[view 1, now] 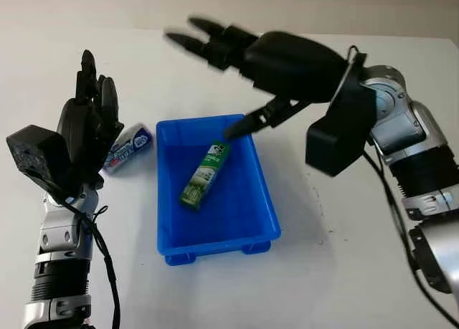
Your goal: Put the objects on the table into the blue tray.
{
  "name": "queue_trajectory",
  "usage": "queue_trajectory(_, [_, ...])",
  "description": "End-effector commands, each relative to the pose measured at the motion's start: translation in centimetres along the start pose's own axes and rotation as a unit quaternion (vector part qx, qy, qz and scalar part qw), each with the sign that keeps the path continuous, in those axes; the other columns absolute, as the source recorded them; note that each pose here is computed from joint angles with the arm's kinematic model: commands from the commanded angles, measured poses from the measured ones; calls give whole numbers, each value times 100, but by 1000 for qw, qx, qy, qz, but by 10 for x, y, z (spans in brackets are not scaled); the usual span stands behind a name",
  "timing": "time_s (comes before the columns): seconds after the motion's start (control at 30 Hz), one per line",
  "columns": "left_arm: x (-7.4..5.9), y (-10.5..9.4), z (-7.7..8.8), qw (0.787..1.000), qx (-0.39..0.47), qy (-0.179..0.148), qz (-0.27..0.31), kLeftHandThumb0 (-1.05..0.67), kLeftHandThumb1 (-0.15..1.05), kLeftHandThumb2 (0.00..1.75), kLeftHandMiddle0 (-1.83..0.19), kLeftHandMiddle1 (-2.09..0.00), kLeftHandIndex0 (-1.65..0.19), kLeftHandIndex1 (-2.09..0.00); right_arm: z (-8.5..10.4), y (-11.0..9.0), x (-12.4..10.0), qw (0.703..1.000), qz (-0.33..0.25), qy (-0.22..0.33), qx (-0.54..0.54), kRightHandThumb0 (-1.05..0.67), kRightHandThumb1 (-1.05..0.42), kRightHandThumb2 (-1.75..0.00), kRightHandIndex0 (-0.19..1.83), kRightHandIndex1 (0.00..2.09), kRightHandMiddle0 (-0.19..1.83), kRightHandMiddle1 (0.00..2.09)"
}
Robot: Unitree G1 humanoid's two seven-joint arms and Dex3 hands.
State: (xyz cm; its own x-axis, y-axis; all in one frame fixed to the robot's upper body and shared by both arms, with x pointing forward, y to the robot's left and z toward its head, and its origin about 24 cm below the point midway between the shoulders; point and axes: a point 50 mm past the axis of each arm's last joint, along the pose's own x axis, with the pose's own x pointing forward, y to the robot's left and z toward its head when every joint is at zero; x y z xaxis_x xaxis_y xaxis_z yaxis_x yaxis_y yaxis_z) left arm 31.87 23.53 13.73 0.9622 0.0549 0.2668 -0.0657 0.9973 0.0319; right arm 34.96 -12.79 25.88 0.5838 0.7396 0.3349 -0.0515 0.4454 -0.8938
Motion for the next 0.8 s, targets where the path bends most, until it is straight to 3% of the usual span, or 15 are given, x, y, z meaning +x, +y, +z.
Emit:
queue_trajectory(0.0, [-2,2,1,1000,3,-6,1,-81,105,62,16,-5,19,-5,-14,0,-11,995,-57,38,68,-88,-105,-58,-19,0,-19,0])
queue_trajectory(0.1, [-3,4,2,1000,6,-6,2,-81,105,62,16,-5,19,-5,-34,5,-27,975,-117,110,152,-85,-105,-65,-19,0,-19,0])
queue_trajectory(0.2, [-2,6,3,1000,12,-8,-1,-80,105,62,16,-5,19,-5,-52,17,-45,935,-165,185,252,-81,-105,-65,-19,0,-19,0])
queue_trajectory(0.4, [0,5,6,1000,13,-10,-6,-80,105,63,17,-5,19,-3,-70,53,-73,886,-180,290,313,-76,-105,-66,-19,0,-19,0])
queue_trajectory(0.77, [1,5,5,1000,15,-6,-9,-81,105,62,16,-5,19,-3,-75,74,-84,838,-223,326,377,-78,-105,-71,-19,0,-19,0])
